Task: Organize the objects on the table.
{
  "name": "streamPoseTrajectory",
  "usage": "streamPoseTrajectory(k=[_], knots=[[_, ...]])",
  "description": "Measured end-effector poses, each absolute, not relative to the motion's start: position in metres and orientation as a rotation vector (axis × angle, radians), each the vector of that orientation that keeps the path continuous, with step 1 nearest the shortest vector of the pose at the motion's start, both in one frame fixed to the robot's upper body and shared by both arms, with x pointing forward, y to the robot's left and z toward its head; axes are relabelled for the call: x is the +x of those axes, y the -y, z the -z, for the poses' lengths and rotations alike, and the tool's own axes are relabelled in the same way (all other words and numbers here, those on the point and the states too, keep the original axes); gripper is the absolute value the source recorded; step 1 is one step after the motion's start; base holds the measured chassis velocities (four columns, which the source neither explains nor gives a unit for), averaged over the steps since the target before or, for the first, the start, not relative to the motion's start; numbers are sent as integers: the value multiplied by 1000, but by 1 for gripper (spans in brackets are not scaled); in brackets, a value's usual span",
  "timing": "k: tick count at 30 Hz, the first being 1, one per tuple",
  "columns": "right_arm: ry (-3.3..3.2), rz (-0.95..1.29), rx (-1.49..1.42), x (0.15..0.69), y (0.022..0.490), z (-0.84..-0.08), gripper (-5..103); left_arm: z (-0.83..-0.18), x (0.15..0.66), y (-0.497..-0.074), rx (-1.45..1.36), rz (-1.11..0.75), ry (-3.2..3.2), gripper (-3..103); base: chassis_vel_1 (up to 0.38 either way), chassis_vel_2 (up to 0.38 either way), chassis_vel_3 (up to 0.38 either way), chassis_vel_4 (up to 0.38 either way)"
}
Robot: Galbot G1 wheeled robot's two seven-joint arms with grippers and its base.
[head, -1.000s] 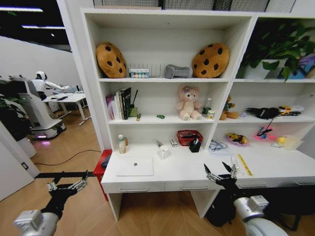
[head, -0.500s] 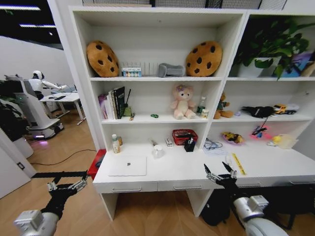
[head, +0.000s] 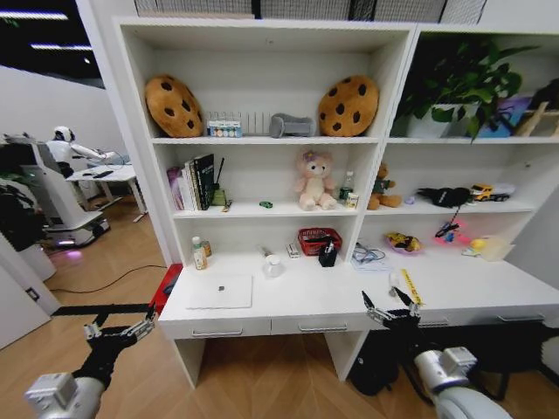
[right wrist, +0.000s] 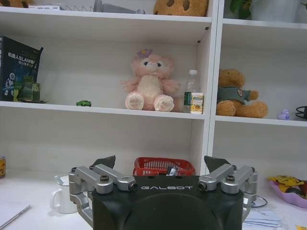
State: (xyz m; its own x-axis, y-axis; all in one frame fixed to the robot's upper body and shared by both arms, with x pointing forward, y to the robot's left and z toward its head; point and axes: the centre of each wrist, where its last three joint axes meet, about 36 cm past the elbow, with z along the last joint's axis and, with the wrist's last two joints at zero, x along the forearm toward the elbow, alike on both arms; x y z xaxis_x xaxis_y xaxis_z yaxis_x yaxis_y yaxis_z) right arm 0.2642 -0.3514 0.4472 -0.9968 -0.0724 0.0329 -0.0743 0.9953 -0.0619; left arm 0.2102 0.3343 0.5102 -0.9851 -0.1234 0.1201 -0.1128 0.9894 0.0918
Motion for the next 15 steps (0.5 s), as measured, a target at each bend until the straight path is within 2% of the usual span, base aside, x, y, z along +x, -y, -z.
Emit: streamPoseTrajectory(k=[6, 15], knots=[[3107, -98, 114, 264, 351, -447, 100, -510, 210, -334, 180, 128, 3008, 100, 100, -99, -131, 123], [3107, -98, 114, 264, 351, -447, 100, -510, 210, -334, 180, 128, 3008, 100, 217, -237, -224, 221]])
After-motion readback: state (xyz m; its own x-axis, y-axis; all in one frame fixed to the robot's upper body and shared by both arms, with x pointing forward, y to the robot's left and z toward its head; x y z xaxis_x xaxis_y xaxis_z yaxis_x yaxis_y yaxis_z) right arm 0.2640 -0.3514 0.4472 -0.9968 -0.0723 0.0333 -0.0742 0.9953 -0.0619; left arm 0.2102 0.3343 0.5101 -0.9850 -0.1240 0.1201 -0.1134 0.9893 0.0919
